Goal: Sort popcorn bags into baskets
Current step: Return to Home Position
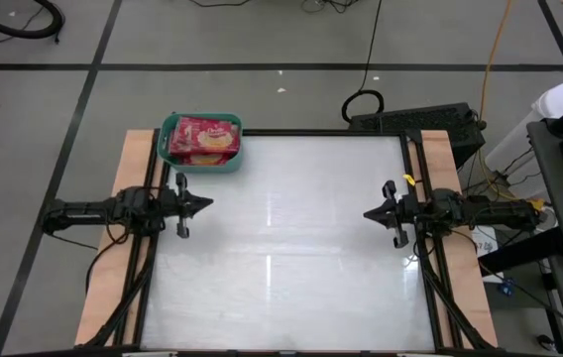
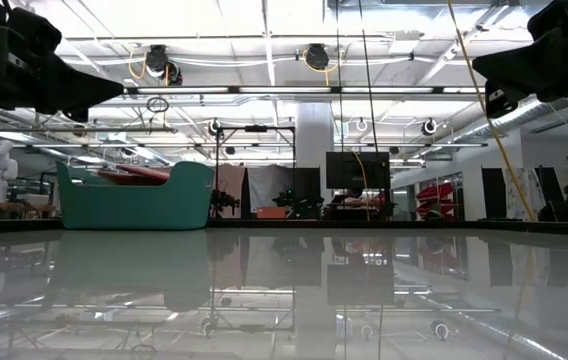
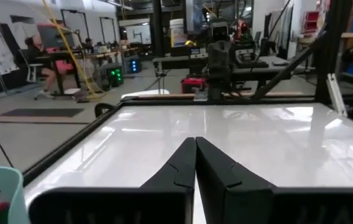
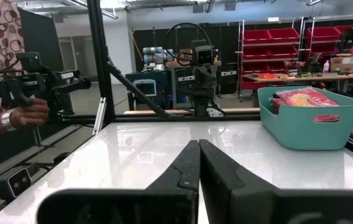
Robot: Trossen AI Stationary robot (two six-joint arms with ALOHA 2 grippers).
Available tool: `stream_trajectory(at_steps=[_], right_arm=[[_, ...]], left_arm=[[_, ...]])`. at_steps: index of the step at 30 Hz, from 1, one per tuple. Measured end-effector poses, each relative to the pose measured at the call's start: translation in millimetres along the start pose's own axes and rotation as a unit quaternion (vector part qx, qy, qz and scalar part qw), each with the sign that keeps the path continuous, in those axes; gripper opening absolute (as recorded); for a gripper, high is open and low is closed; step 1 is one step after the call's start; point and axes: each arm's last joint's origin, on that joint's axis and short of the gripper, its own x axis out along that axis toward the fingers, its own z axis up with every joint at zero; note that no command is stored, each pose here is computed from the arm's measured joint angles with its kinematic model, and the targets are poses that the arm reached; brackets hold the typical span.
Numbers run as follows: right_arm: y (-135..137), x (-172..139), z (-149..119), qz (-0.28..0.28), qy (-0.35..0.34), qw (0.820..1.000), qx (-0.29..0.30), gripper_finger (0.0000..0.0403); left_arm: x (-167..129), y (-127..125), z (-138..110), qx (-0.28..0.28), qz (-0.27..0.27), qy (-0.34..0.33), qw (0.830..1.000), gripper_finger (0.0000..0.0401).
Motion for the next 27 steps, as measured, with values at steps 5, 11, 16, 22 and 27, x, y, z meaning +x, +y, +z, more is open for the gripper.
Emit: stream_trajectory(at_steps=[5, 11, 16, 22, 27], right_arm=[[0.0, 0.0, 0.0, 0.000, 0.000, 1.000, 0.000, 0.0000], [0.0, 0.0, 0.0, 0.000, 0.000, 1.000, 0.000, 0.0000], [0.0, 0.0, 0.0, 0.000, 0.000, 1.000, 0.000, 0.0000], [0.0, 0.0, 0.0, 0.000, 0.000, 1.000, 0.000, 0.0000], [0.0, 0.0, 0.0, 0.000, 0.000, 1.000, 0.000, 0.0000]], left_arm=[[0.6, 1.0, -0.8, 0.029, 0.007, 0.005, 1.000, 0.0018], [0.6, 1.1, 0.0, 0.028, 0.007, 0.001, 1.000, 0.0019], [0.7, 1.2, 1.0, 0.027, 0.010, -0.006, 1.000, 0.0019], [0.7, 1.3, 1.5, 0.028, 0.010, -0.009, 1.000, 0.0019], [0.7, 1.3, 1.7, 0.027, 0.010, -0.010, 1.000, 0.0019]])
